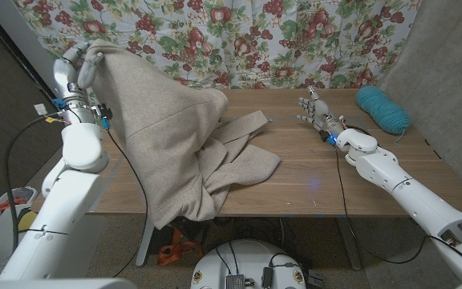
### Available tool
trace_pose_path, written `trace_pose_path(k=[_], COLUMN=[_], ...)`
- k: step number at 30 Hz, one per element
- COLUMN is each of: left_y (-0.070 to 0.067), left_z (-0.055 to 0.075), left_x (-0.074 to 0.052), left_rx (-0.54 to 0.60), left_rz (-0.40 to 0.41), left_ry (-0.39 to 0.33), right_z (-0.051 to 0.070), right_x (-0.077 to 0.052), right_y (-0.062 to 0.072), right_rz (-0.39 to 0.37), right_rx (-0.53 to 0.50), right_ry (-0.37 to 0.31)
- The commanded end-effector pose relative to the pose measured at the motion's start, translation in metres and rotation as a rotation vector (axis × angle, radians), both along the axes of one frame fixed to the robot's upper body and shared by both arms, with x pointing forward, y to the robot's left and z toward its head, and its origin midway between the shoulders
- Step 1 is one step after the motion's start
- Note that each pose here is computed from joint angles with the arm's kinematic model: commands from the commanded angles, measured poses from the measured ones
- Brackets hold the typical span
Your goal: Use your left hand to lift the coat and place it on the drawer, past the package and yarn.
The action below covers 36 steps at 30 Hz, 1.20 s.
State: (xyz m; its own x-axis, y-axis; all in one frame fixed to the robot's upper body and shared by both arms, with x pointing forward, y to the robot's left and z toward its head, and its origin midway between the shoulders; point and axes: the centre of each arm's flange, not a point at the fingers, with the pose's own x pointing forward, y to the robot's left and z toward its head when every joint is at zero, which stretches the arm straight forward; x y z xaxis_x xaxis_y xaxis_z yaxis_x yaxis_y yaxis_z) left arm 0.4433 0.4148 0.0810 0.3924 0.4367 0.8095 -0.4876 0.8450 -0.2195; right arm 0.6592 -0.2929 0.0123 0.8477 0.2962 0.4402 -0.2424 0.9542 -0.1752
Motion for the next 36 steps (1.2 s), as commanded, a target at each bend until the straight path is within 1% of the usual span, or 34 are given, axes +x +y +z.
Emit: trace_pose_path(k=[1,4,14,16,19,23,25,27,30,36], left_y=[0.015,0.016,0.023,0.024,0.026,0.029,0.030,0.032,0.034,0.043], left_z=[-0.011,-0.012,-0.013,-0.013,-0.012,-0.011,-0.010,-0.011,-0.012,-0.020], left_x=[0.003,0.004,0.009,0.011,0.014,0.019,0.020,0.022,0.023,0.019], left_rx=[-0.054,-0.061,-0.089,-0.098,-0.110,-0.122,-0.134,-0.145,-0.151,-0.176], left_rz=[0.026,0.008,0.012,0.013,0.007,0.011,0.029,0.028,0.049,0.109], left_ry=[0.023,0.016,0.027,0.044,0.041,0.057,0.072,0.069,0.084,0.105], right_z=[-0.002,-0.002,-0.006,-0.007,-0.008,-0.009,-0.010,-0.011,-0.012,-0.014], right_x=[0.000,-0.001,-0.006,-0.008,-0.008,-0.009,-0.009,-0.009,-0.009,-0.009], right_y=[0.005,0.006,0.007,0.008,0.008,0.009,0.009,0.009,0.009,0.008], right_rz=[0.001,0.001,-0.007,-0.008,-0.006,-0.007,-0.008,-0.008,-0.011,-0.015], right_rx=[-0.008,-0.003,-0.002,-0.004,-0.001,0.001,0.001,0.004,0.003,0.008], right_ry=[0.006,0.009,0.013,0.012,0.017,0.018,0.018,0.020,0.023,0.030])
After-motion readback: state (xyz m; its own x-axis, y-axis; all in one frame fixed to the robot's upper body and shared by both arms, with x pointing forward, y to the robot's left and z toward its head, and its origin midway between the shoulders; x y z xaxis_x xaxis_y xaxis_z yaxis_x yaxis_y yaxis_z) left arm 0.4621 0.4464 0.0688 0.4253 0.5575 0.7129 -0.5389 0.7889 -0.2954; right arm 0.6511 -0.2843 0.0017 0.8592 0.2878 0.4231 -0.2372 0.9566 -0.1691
